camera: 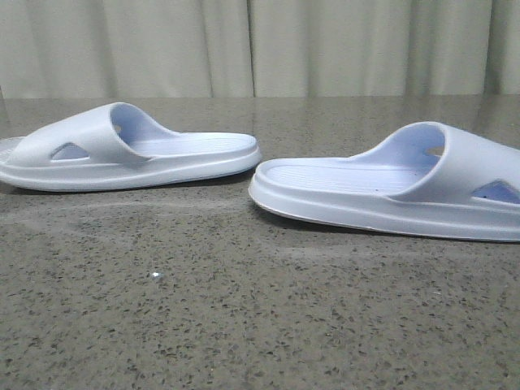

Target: Insert blue slippers together front up

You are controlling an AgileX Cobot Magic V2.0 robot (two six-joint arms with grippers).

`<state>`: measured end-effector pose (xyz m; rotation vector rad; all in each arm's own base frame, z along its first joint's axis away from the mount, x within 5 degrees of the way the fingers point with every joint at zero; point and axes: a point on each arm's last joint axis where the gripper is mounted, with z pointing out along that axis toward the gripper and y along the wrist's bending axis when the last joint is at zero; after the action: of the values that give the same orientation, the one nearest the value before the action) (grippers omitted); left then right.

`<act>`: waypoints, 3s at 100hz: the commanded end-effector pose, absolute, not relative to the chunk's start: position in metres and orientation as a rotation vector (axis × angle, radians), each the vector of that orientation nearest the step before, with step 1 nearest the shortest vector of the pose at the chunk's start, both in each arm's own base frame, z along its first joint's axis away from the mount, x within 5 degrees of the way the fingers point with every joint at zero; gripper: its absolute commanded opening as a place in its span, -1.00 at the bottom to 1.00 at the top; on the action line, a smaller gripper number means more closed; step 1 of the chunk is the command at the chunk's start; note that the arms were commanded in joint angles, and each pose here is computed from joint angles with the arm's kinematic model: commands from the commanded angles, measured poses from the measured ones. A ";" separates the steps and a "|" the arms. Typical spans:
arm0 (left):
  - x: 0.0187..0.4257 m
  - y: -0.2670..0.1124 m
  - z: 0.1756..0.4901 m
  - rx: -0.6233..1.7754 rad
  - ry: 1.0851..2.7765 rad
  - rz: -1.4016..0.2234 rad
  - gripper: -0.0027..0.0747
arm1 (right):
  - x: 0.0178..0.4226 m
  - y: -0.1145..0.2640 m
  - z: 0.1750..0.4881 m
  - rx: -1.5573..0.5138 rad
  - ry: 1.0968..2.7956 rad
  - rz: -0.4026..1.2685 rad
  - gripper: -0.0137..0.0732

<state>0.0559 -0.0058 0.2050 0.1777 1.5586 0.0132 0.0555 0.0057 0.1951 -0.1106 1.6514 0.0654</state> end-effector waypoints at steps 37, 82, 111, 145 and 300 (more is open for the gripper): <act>0.054 -0.005 0.210 0.156 1.464 0.006 -0.89 | 0.055 0.005 0.196 -0.114 1.576 0.051 -0.93; 0.054 -0.005 0.210 0.156 1.464 0.006 -0.89 | 0.055 0.005 0.196 -0.130 1.574 0.031 -0.93; 0.054 -0.005 0.210 0.156 1.462 0.006 -0.89 | 0.055 0.005 0.196 -0.130 1.573 0.031 -0.93; 0.054 -0.005 0.210 0.156 1.460 0.006 -0.89 | 0.055 0.006 0.206 -0.129 1.467 0.041 -0.93; 0.108 -0.038 0.321 -0.227 1.913 -0.731 -0.63 | 0.063 0.015 0.323 0.093 1.749 0.363 0.42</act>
<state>0.1043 -0.0387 0.3059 -0.1872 1.9875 -0.6967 0.0598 0.0152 0.3072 0.0724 1.8275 0.3528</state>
